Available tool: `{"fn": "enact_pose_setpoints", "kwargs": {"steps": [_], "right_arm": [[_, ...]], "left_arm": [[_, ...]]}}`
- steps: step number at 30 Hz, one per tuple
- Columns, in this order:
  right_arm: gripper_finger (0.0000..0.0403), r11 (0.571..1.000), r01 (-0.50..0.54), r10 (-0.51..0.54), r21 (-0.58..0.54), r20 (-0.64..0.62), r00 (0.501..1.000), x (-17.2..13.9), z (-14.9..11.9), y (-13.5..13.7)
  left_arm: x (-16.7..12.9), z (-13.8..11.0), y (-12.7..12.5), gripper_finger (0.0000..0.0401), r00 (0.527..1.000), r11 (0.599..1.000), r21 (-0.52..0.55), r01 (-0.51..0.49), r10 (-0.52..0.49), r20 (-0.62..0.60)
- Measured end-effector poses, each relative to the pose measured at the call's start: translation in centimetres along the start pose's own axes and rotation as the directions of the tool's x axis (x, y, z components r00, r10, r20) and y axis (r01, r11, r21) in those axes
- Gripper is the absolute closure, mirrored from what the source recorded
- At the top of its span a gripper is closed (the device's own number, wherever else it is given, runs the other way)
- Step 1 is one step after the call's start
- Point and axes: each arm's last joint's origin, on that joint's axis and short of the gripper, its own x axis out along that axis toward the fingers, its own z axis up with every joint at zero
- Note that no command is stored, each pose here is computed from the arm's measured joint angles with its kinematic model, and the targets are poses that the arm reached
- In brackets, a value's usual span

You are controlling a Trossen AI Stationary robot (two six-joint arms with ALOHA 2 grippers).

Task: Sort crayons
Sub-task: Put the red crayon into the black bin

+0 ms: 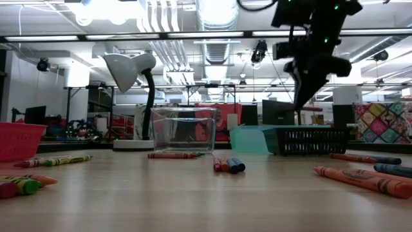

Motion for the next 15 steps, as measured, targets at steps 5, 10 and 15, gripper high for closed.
{"fn": "enact_pose_setpoints", "kwargs": {"steps": [5,10,15], "right_arm": [[0.0394,0.998,-0.009,0.005,-0.054,-0.082,0.997,2.2,0.2,-0.1],[0.0394,0.997,-0.019,0.008,-0.072,-0.158,0.987,4.3,0.2,-0.5],[0.0379,0.999,-0.045,0.047,0.016,-0.174,0.984,5.3,0.1,-1.5]], "left_arm": [[0.0,0.0,0.0,0.0401,1.000,1.000,0.002,0.000,0.000,-0.002],[0.0,0.0,0.0,0.0401,1.000,1.000,0.009,-0.001,0.001,-0.002],[0.0,0.0,0.0,0.0401,1.000,1.000,0.011,-0.001,0.001,-0.003]]}}
